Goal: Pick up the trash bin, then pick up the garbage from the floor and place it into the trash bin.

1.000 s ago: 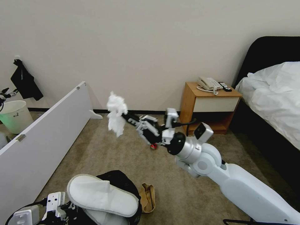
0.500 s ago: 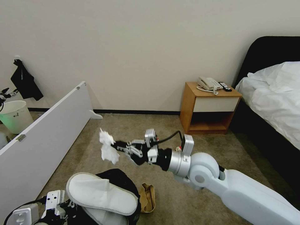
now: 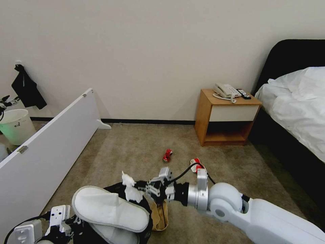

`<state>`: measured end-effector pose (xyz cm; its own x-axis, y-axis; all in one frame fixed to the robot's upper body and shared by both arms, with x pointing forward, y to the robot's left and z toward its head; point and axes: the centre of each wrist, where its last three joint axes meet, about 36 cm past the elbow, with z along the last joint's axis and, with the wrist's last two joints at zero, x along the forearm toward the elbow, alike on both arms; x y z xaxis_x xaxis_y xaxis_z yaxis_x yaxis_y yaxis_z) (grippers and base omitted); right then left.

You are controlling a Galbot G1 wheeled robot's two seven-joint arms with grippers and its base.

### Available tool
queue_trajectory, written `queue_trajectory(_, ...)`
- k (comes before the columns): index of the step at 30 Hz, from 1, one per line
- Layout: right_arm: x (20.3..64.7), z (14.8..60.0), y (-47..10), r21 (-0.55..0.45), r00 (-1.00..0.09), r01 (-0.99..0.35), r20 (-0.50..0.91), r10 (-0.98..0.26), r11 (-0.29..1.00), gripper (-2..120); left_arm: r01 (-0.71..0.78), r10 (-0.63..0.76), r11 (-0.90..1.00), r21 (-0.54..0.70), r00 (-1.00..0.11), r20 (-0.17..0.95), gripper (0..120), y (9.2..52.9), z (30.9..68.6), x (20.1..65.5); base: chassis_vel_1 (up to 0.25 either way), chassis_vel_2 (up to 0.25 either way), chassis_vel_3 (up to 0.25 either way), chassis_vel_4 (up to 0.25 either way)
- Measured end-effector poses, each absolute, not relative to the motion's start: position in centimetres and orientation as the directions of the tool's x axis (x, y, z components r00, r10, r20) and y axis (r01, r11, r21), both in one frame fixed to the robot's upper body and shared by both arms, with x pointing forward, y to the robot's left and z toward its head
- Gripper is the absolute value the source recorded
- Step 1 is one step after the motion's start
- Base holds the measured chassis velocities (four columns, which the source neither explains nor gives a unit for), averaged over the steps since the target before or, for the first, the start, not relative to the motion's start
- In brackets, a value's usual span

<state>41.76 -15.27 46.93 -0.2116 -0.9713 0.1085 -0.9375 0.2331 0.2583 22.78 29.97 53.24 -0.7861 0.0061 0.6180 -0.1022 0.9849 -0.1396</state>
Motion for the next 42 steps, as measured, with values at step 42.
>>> queue_trajectory(42,40.5,42.3,-12.6,0.330,-0.167,-0.917,0.188,-0.968,0.222,0,-0.100,0.068,0.970,-0.221,-0.764,0.642,4,29.8,52.9,22.5,0.000,0.000,0.000,0.000)
